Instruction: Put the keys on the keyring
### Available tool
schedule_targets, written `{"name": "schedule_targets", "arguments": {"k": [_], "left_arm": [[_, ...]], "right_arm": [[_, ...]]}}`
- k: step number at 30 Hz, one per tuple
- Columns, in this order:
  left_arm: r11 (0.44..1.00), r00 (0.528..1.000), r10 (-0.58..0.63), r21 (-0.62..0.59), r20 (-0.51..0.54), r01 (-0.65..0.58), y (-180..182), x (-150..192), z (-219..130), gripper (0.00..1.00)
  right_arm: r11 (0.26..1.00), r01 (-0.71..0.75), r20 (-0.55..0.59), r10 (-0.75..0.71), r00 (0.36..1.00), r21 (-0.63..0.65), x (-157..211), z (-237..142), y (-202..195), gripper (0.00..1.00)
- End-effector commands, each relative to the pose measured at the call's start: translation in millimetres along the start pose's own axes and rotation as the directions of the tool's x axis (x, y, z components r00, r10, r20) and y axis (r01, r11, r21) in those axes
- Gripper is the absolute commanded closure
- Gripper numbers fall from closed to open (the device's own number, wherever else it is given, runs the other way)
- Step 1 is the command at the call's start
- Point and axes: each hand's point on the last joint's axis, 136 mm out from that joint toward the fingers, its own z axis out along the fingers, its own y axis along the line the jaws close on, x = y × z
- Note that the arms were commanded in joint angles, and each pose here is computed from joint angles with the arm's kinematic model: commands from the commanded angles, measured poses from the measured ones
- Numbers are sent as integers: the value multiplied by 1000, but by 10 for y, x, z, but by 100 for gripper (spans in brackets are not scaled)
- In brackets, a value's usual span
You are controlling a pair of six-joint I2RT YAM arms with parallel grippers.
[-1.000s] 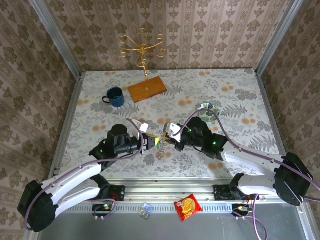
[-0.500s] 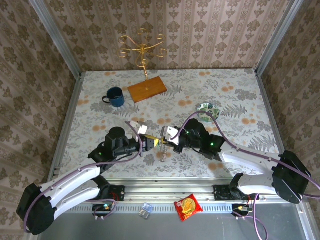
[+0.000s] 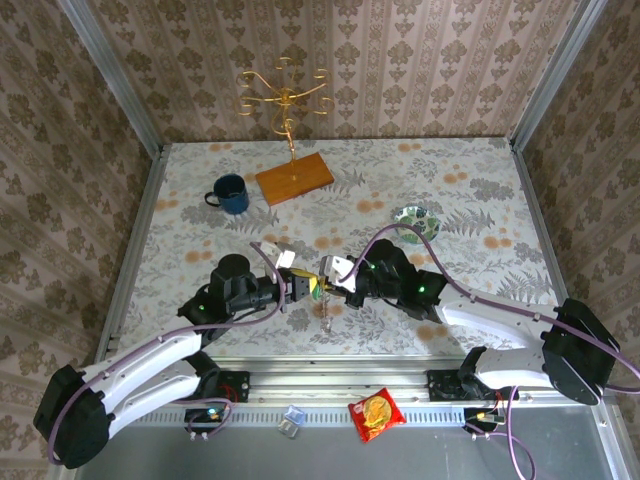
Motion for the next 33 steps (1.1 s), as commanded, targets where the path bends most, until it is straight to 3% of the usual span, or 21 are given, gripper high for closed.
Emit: {"name": "schedule_targets", "arguments": {"k": [1, 19, 33], "left_arm": [[999, 1000, 25, 23, 10, -25, -23, -9, 0, 100], [991, 990, 128, -24, -62, -130, 77, 148, -107, 100], [984, 985, 171, 46, -12, -170, 6, 75, -4, 100]], "right_arm": [[1000, 6, 28, -7, 1000, 26, -177, 4, -82, 100], [997, -50, 17, 49, 999, 54, -158, -13, -131, 100], [997, -65, 20, 65, 998, 44, -166, 15, -120, 100]]}}
